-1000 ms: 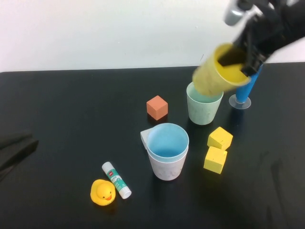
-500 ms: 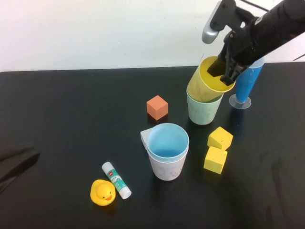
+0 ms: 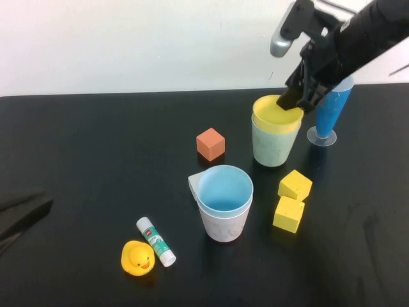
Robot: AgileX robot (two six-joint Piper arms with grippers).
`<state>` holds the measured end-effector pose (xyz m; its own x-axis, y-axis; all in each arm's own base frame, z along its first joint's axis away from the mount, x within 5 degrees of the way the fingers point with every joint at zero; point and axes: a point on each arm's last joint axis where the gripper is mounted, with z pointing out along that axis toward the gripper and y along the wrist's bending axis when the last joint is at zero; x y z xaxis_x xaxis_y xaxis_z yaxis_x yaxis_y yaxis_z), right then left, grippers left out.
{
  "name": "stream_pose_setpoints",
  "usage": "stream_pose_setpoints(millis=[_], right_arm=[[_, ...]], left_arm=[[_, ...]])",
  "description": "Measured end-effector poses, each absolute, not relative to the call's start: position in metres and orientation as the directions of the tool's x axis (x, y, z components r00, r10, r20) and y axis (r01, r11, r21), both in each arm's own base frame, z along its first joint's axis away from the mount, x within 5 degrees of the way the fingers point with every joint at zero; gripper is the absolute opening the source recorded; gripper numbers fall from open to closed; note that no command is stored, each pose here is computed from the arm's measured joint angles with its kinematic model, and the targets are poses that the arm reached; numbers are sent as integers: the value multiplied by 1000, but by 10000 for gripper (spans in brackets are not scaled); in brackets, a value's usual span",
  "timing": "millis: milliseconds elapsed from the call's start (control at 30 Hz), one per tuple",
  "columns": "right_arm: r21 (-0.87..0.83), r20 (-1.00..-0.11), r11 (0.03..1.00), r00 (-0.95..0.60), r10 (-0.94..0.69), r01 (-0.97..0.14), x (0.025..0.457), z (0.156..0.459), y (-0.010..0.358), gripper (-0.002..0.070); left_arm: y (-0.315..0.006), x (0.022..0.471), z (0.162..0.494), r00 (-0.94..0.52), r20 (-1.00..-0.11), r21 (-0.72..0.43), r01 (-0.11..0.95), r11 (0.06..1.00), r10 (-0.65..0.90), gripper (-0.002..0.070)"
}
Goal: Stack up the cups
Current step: Place the yellow cup on the green cup, then pick up the green cup
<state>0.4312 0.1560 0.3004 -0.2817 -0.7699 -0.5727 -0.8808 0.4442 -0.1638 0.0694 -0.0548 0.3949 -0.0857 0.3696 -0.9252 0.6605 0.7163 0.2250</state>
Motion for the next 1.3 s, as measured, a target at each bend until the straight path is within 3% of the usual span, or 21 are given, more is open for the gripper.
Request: stream_pose_setpoints(millis=[167,300,600,867,933,1067,1133,1300], right_arm=[[-155,-594,406,-244,-766,-901,427,325,159,399],[-110,-586,292,-176,-791,-950,415,331,163,405],[-36,-539,229,-174,-824,-973,423,297,173,407],[36,-501,188,-180,-847,-982,430,256,191,403],[49,-493,174,-175,-852,-984,430,247,196,368],[43,-491,159,-160,-857,-986,430,245,200,147],[29,-498,159,-153,-854,-987,430,250,200,76],[-21,-521,194,-154,-839,-981,426,280,200,54]], left_arm=[[-55,69,395,-85,-925,227,660,716,371,2],[-55,70,392,-92,-922,226,661,715,377,2],[-59,77,368,-137,-907,212,670,712,399,2],[-61,78,370,-116,-925,198,664,721,361,1],[-61,78,371,-111,-927,199,662,722,358,2],[-61,78,371,-107,-929,199,661,724,353,2],[-61,78,372,-105,-931,198,660,725,349,2],[-61,78,372,-102,-933,196,659,726,344,2]])
